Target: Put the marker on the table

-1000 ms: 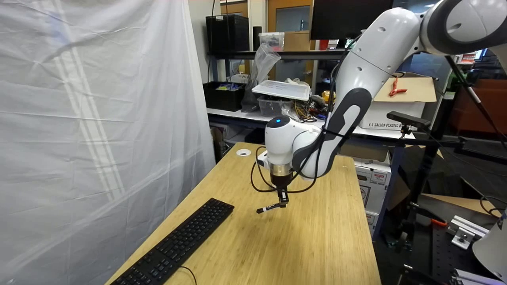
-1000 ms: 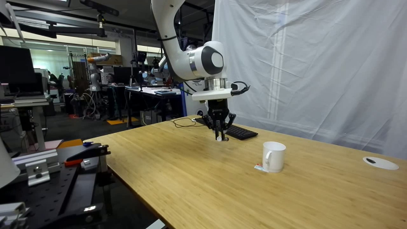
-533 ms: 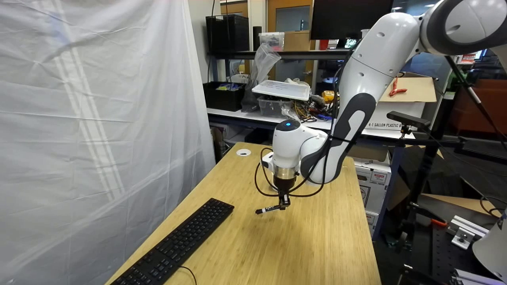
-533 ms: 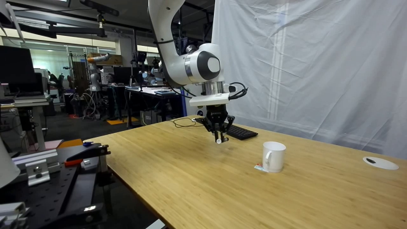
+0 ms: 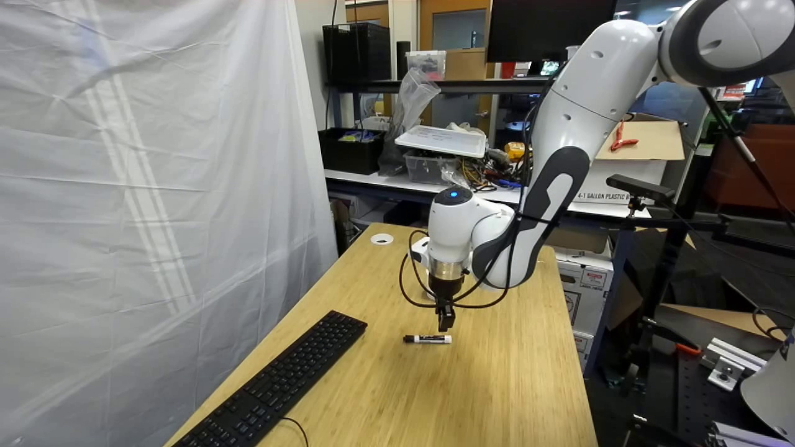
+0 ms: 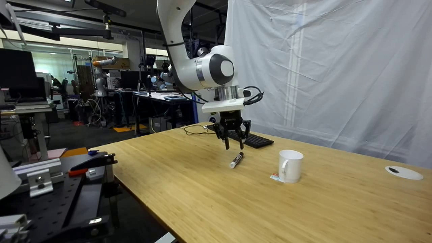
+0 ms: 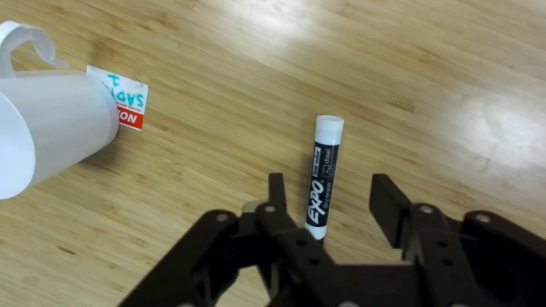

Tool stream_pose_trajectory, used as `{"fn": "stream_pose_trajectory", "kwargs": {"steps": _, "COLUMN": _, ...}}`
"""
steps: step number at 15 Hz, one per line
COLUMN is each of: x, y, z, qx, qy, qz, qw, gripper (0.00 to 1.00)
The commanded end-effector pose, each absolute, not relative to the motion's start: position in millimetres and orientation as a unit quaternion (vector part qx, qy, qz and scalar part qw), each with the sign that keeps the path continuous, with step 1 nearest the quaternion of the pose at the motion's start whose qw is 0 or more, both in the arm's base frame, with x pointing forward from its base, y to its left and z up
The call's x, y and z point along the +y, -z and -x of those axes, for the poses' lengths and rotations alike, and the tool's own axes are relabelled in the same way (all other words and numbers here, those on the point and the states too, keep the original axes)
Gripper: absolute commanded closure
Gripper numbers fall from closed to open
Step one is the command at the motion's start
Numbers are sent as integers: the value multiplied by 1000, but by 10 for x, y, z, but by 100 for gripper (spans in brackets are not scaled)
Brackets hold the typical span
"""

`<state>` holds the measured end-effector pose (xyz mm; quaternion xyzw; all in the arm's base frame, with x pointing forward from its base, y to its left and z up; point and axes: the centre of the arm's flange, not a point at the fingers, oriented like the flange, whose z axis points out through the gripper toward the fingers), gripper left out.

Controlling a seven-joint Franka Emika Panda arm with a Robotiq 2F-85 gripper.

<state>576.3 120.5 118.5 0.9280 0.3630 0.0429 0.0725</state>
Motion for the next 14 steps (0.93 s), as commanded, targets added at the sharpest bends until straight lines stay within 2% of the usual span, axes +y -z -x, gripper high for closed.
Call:
{"fn": "stream_pose_trajectory", "kwargs": {"steps": 1, "x": 1201, "y": -1280, "z": -5696, "qx": 376, "qy": -51, "qz": -921, "qw": 83, "gripper": 13}}
{"fn": "stream_pose_trajectory", "kwargs": {"steps": 3, "x": 1215, "y": -1288, "z": -5694, "qx": 377, "qy": -50, "qz": -921, "qw": 87, "gripper": 1}}
{"fn": "stream_pose_trajectory", "kwargs": {"steps": 5, "x": 1245, "y": -1312, "z": -5690, "qx": 383, "qy": -45, "qz": -918, "qw": 95, "gripper": 0}}
{"fn": "stream_pose_trajectory", "kwargs": {"steps": 6, "x": 1245, "y": -1196, "z": -5756, "qx": 376, "qy": -43, "qz": -922, "qw": 81, "gripper": 4}}
{"fn": "stream_pose_trajectory", "kwargs": {"steps": 7, "x": 1254, "y": -1204, "z": -5756, "qx": 378, "qy": -43, "qz": -921, "qw": 83, "gripper": 0}}
{"fn": "stream_pose_trajectory", "kwargs": {"steps": 14, "x": 1258, "y": -1221, "z": -5761, "qx": 379, "qy": -44, "qz": -920, "qw": 86, "gripper": 0}}
